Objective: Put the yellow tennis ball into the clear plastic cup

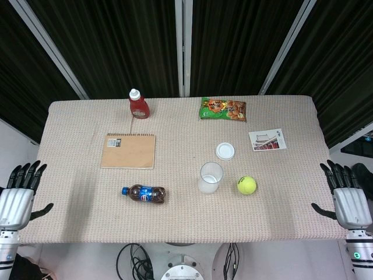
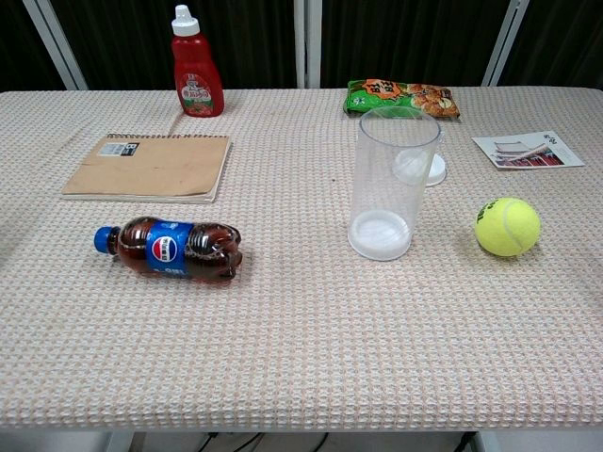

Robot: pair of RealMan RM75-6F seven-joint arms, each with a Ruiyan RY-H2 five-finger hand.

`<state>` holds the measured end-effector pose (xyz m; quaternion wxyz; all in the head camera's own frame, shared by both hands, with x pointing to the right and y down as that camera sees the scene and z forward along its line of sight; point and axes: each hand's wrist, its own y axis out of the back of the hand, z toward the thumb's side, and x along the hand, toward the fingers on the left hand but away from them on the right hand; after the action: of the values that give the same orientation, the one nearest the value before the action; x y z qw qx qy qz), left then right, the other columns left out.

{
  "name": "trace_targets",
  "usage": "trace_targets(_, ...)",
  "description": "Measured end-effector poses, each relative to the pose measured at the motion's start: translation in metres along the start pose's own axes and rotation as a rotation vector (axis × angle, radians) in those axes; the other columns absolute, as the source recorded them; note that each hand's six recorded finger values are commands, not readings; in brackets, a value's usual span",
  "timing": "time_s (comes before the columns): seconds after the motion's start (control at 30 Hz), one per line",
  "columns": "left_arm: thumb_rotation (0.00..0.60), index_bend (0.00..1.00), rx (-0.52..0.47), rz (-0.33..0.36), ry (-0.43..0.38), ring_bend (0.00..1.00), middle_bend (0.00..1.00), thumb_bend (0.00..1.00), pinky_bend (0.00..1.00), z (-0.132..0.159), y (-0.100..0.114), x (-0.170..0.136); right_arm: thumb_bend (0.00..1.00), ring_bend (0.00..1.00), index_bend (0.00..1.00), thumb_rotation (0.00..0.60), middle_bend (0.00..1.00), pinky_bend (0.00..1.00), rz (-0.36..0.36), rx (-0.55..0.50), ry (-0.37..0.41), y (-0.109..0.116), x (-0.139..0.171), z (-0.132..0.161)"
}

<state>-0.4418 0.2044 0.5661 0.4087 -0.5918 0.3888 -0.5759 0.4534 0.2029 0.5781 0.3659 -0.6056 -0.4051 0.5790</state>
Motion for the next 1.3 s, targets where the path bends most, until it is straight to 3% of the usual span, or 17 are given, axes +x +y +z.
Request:
trace_targets(0.17,0.6,0.0,-0.016,-0.005,-0.003,0.0,0.0,0.12,0.01,0.001,-0.001,-0.001,0.05,0.0,0.0,0.6,0.0,0.0,0.05,0.02,0.034,-0.007,-0.01,0.015)
trace_targets(0.37,0.6,0.0,-0.012,-0.009,-0.002,0.0,0.0,0.12,0.01,0.001,-0.003,-0.002,0.05,0.0,0.0,0.6,0.0,0.0,0.127,0.075,0.141,-0.016,-0.039,0.049)
trace_targets(0.67,0.6,0.0,-0.007,-0.007,0.012,0.0,0.0,0.12,0.01,0.001,-0.001,-0.005,0.06,0.0,0.0,0.6,0.0,0.05,0.267,0.164,0.244,-0.057,-0.074,0.11)
trace_targets(0.83,0.6,0.0,-0.008,-0.015,0.017,0.0,0.0,0.12,0.01,-0.001,-0.002,-0.003,0.06,0.0,0.0,0.6,0.01,0.16,0.331,0.159,0.261,-0.087,-0.08,0.137)
trace_targets(1.0,0.6,0.0,-0.008,-0.026,0.023,0.0,0.0,0.12,0.01,-0.005,-0.002,-0.003,0.07,0.11,0.01,0.6,0.09,0.31,0.324,0.156,0.284,-0.101,-0.086,0.151)
trace_targets(1.1,0.6,0.0,-0.004,-0.029,0.027,0.0,0.0,0.12,0.01,-0.006,-0.003,-0.004,0.1,0.22,0.07,0.6,0.16,0.43,0.313,0.156,0.303,-0.105,-0.088,0.159)
trace_targets(1.3,0.6,0.0,-0.006,-0.025,0.034,0.0,0.0,0.12,0.01,-0.008,-0.002,-0.006,0.15,0.34,0.2,0.6,0.28,0.57,0.324,0.192,0.325,-0.111,-0.089,0.165)
